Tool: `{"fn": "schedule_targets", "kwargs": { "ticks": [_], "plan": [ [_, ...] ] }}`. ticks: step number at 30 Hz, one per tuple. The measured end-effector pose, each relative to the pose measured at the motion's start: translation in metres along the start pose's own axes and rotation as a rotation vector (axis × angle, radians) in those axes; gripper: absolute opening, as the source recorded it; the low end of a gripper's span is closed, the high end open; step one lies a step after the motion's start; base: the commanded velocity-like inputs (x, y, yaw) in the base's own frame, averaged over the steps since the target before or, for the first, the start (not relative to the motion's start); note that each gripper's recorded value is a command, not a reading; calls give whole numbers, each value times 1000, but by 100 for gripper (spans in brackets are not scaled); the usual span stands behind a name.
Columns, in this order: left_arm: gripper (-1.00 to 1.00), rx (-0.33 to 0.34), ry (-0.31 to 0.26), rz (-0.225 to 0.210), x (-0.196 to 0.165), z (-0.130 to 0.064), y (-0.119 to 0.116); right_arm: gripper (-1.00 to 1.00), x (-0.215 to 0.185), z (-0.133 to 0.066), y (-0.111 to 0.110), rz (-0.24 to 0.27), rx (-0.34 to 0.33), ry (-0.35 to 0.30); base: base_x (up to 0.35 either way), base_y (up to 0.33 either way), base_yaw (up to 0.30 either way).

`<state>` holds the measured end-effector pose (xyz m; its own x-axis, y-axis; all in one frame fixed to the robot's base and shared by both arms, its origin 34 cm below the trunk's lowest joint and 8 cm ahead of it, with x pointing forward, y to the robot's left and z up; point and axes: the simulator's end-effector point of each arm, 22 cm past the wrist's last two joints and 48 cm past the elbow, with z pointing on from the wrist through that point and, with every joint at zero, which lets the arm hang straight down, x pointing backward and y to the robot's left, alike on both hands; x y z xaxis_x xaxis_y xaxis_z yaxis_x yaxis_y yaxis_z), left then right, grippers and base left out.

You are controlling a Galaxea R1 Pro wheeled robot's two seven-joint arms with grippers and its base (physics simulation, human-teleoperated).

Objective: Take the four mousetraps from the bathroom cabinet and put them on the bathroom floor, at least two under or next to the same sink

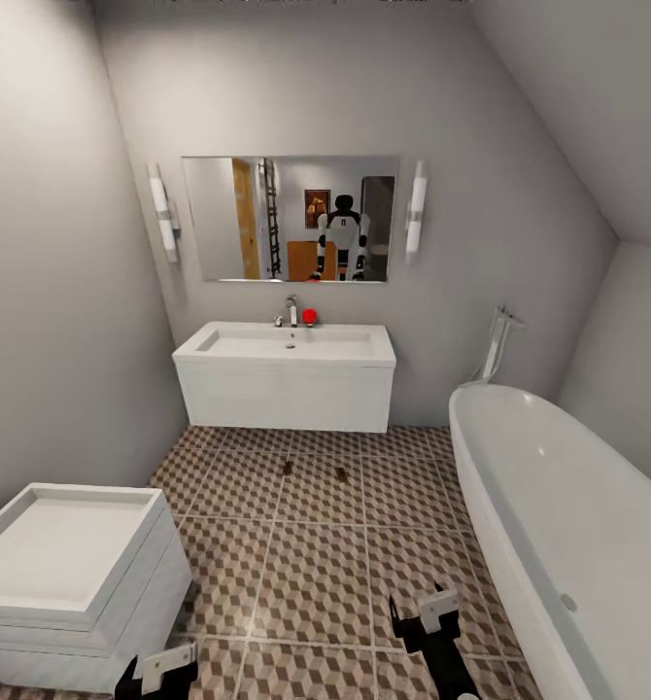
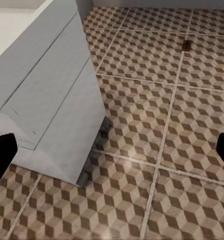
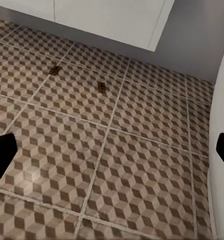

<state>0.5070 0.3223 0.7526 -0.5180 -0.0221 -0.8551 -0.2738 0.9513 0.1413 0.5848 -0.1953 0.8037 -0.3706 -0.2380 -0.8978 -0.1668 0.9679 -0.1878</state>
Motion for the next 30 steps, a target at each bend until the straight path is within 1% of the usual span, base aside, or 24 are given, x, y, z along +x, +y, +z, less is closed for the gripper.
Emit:
{"fn": "schedule_targets", "kwargs": {
  "ticks": [15, 20, 30],
  "plan": [
    [100, 0, 0, 0, 0, 0, 0, 100, 0, 0, 0, 0, 0, 0, -330, 0, 0],
    [100, 0, -1, 0, 0, 0, 0, 100, 0, 0, 0, 0, 1, -1, -103, 0, 0],
    [100, 0, -1, 0, -1, 0, 0, 100, 0, -1, -1, -1, 1, 0, -14, 0, 0]
  ]
}}
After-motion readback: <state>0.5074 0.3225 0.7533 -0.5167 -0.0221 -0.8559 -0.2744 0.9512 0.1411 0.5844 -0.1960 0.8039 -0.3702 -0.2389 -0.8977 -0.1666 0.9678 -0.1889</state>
